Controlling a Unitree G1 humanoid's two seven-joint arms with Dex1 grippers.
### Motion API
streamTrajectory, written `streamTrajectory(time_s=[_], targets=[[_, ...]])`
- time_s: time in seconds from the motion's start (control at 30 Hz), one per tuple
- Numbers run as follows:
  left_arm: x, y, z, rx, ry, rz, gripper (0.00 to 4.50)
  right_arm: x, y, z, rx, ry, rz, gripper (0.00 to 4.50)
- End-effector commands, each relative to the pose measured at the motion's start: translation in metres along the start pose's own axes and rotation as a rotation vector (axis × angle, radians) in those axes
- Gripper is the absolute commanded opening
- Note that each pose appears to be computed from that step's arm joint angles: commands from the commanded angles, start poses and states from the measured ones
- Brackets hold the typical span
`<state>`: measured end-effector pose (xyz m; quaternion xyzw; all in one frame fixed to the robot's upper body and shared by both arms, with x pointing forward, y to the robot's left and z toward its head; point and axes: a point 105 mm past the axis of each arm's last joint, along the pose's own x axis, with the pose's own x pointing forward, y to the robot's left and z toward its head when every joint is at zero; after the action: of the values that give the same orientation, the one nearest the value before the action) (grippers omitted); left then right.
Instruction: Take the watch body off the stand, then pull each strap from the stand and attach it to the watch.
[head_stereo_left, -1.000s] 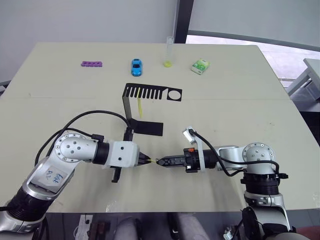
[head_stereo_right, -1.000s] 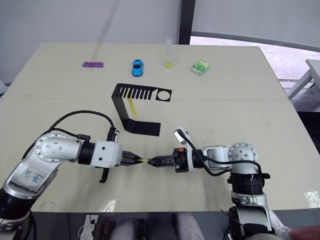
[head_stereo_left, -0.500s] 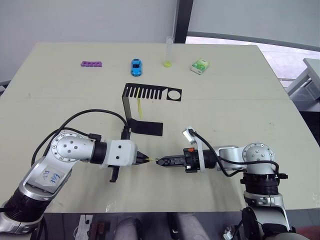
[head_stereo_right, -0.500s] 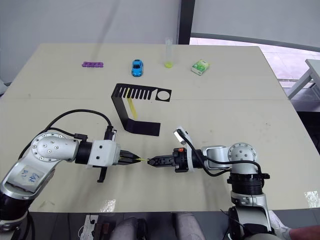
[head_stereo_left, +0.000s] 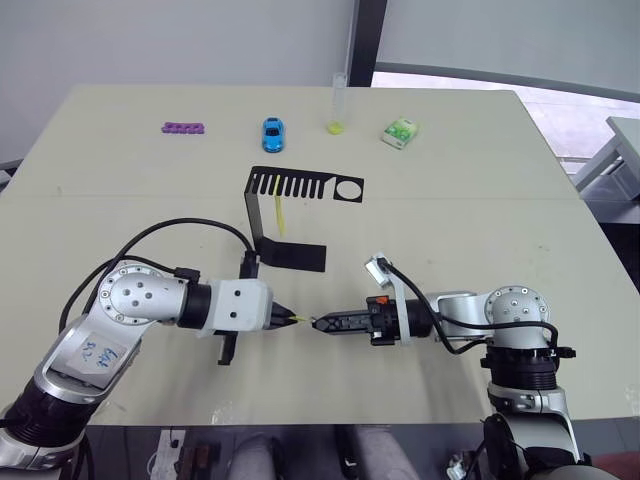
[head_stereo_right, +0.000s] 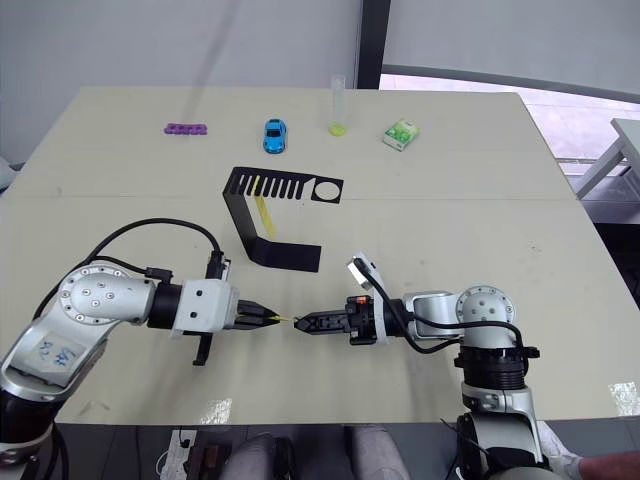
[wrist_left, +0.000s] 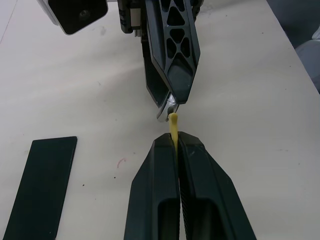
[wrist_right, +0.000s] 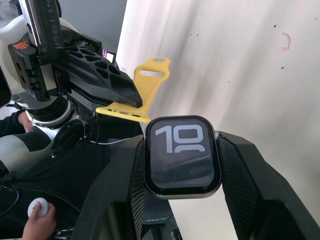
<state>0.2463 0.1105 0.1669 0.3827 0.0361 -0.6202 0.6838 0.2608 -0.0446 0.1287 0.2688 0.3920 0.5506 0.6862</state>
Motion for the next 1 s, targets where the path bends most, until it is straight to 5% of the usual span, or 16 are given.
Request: streamTrajectory(time_s=[0.03, 1.0], targets=[[0.000, 0.002, 0.008, 0.041, -0.011, 0.007, 0.00, 0.000, 0.009, 0.000, -0.032, -0.002, 0.026, 1.62], [0.015, 0.006, 0.014, 0.099, 0.026, -0.003, 0.00, 0.001, 0.008, 0.000, -0.030, -0.002, 0.023, 1.62]])
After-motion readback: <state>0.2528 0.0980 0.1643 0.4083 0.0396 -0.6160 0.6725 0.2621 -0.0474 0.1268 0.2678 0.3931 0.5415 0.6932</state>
